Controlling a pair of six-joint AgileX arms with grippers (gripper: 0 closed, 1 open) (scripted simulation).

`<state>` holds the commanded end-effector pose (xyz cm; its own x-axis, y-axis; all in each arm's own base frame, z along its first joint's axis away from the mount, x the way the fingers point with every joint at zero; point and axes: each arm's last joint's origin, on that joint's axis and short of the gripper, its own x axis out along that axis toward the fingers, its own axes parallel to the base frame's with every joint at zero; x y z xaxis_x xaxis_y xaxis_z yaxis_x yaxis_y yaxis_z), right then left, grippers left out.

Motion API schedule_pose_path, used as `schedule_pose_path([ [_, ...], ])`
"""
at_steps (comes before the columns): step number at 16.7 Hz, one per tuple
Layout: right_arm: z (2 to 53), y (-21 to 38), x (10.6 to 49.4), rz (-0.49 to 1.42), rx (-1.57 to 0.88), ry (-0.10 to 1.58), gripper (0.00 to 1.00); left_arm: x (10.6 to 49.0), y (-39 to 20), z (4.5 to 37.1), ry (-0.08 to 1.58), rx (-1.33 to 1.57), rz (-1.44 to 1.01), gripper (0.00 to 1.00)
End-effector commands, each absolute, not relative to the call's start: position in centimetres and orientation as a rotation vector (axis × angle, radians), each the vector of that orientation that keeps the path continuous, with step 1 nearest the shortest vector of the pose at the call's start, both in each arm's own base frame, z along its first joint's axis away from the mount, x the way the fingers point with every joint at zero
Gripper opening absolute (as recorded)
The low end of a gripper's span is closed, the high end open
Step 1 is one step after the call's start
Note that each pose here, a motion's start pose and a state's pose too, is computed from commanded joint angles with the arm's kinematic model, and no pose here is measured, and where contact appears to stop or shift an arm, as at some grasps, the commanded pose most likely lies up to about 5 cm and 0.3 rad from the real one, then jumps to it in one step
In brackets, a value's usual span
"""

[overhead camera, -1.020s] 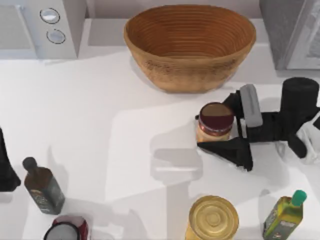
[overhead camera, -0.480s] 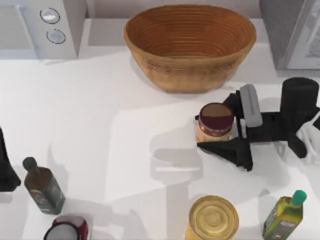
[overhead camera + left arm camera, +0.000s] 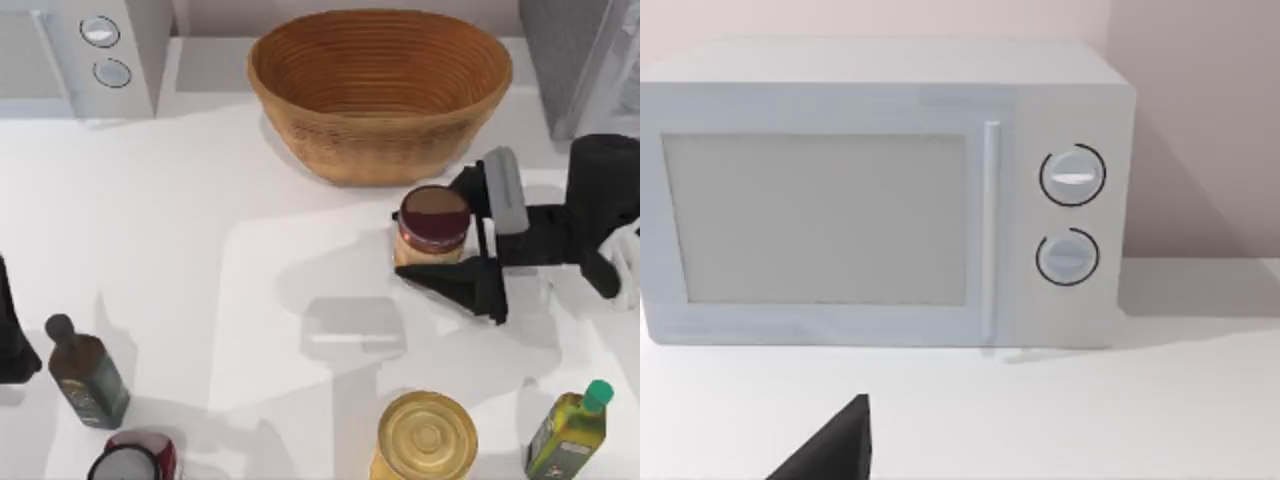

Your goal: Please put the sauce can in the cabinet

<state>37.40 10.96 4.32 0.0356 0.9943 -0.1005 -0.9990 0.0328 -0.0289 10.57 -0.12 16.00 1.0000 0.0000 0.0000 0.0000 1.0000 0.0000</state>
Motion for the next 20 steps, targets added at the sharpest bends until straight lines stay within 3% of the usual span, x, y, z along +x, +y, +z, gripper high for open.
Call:
schedule_pose_path([
  [8, 15.7, 11.0, 37.1, 1.554, -0.076, 0.078, 0.0, 10.6, -0.1, 16.0, 0.0, 0.0, 0.0, 1.0],
  [16, 17.0, 10.9, 36.6, 1.544, -0.079, 0.08, 0.0, 10.6, -0.1, 16.0, 0.0, 0.0, 0.0, 1.0],
  [20, 19.7, 9.6, 34.5, 1.419, -0.104, 0.091, 0.0, 10.6, -0.1, 16.0, 0.0, 0.0, 0.0, 1.0],
])
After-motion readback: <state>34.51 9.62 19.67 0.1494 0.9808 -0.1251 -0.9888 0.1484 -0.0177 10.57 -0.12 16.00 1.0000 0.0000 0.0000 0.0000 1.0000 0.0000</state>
